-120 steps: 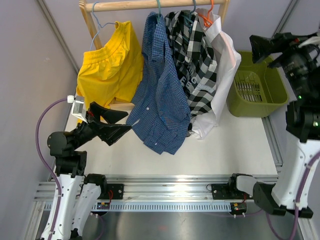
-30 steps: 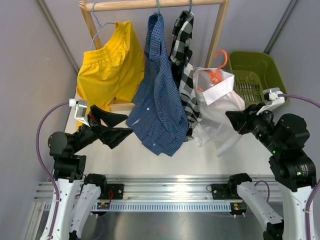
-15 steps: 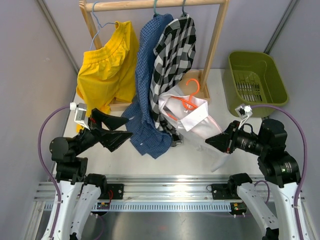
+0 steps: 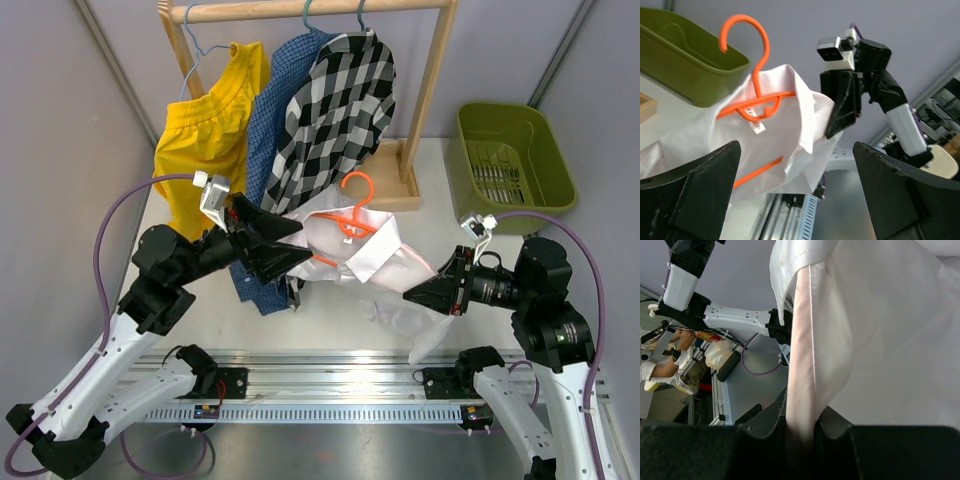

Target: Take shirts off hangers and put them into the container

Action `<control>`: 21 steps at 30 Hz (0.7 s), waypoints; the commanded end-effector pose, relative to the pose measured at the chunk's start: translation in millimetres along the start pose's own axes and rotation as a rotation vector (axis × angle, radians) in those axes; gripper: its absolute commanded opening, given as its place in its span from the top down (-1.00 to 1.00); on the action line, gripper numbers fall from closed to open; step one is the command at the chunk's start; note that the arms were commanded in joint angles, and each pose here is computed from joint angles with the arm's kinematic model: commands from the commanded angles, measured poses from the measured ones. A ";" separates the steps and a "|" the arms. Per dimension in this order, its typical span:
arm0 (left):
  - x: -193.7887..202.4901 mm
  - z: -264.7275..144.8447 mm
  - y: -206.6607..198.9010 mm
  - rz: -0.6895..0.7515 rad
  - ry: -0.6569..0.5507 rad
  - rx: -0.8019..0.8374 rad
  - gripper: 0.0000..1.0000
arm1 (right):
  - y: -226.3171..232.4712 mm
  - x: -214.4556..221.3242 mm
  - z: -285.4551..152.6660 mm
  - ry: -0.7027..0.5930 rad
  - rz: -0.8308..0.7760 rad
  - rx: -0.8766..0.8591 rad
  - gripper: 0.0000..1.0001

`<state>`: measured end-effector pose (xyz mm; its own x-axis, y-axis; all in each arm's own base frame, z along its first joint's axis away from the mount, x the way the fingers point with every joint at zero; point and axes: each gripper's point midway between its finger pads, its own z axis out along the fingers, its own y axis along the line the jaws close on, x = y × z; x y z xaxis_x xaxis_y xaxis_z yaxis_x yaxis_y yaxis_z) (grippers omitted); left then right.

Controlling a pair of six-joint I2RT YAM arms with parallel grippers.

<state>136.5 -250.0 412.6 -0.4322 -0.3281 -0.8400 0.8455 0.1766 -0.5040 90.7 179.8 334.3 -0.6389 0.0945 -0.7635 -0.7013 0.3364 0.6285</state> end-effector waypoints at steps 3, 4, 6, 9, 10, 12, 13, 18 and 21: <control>-23.0 16.0 25.3 0.110 -0.084 -0.161 -0.98 | 24.8 -6.9 -0.1 0.003 -0.081 -0.148 1.00; -23.2 18.4 28.0 0.121 -0.086 -0.175 -0.98 | 23.3 -8.5 1.1 0.000 -0.088 -0.149 1.00; -20.7 29.7 35.1 0.134 -0.073 -0.196 -0.98 | 20.3 -8.0 3.2 0.007 -0.078 -0.158 1.00; -20.1 48.9 32.8 0.128 -0.066 -0.164 -0.98 | 16.4 -11.1 6.3 0.004 -0.082 -0.158 1.00; -21.4 53.9 30.8 0.128 -0.069 -0.153 -0.98 | 15.7 -12.1 6.9 0.002 -0.086 -0.159 1.00; -25.7 67.2 26.7 0.141 -0.078 -0.141 -0.98 | 13.8 -13.2 8.6 0.002 -0.087 -0.157 1.00; -28.5 71.8 25.0 0.149 -0.085 -0.136 -0.98 | 12.5 -13.9 9.8 0.002 -0.088 -0.157 1.00; -34.4 98.2 26.0 0.194 -0.089 -0.166 -0.97 | 9.1 -12.6 13.3 0.005 -0.088 -0.146 1.00; -36.7 104.5 24.1 0.226 -0.099 -0.197 -0.98 | 8.3 -11.1 13.0 0.006 -0.090 -0.137 1.00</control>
<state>201.7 -330.7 409.2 -0.3307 -0.2672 -0.9051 0.8170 0.3990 -0.4163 113.7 188.0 329.3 -0.6435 0.1036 -0.7584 -0.7021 0.3147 0.6387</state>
